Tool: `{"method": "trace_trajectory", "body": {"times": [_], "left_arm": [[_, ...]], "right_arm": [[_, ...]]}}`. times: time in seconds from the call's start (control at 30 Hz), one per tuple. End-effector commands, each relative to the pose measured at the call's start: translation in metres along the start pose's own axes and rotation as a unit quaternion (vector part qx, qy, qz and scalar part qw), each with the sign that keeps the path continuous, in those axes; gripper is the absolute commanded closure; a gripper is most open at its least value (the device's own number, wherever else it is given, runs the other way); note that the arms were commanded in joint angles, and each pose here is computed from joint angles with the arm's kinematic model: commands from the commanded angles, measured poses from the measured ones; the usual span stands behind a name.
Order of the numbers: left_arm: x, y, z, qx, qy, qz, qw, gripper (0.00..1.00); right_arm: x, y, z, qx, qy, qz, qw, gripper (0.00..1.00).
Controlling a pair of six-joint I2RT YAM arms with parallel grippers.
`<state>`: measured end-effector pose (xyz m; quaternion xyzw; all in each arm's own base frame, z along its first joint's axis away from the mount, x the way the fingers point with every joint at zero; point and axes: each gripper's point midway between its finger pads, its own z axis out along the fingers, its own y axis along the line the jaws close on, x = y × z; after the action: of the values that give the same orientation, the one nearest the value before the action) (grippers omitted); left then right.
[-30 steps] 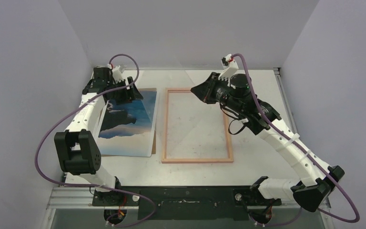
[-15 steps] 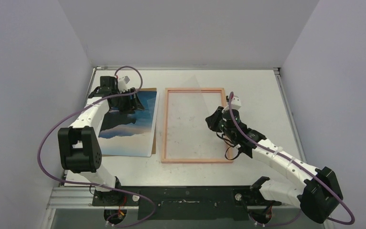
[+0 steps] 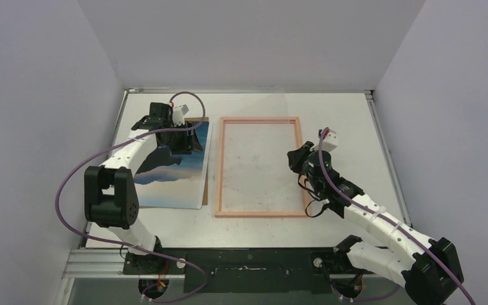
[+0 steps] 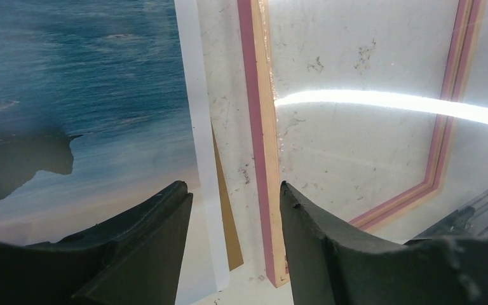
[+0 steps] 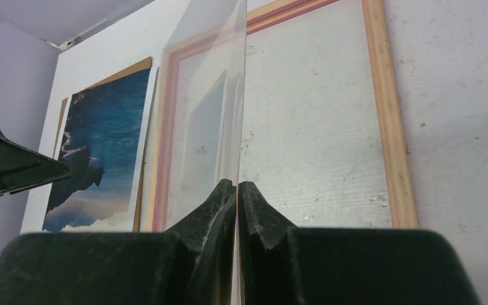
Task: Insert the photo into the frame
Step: Place the photo frame item in the photo frame.
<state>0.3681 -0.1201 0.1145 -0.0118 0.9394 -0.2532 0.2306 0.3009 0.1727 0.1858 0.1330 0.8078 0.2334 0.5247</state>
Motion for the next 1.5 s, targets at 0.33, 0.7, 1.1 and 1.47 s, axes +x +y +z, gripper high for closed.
{"method": "trace_trajectory", "body": {"times": [0.33, 0.7, 1.1, 1.47], "left_arm": [[0.019, -0.016, 0.039, -0.002, 0.034, 0.052, 0.998, 0.50], [0.030, -0.016, 0.070, 0.023, 0.045, 0.060, 0.997, 0.67], [0.039, -0.025, 0.087, 0.047, 0.058, 0.061, 0.995, 0.73], [0.044, -0.024, 0.096, 0.052, 0.064, 0.064, 0.995, 0.81]], "right_arm": [[0.005, -0.022, 0.004, 0.014, -0.007, 0.061, 0.998, 0.95], [0.017, -0.031, 0.001, 0.026, 0.038, 0.141, 0.989, 0.95], [0.039, -0.043, 0.001, 0.042, 0.062, 0.163, 0.984, 0.95], [0.045, -0.043, -0.001, 0.042, 0.076, 0.177, 0.980, 0.95]]}}
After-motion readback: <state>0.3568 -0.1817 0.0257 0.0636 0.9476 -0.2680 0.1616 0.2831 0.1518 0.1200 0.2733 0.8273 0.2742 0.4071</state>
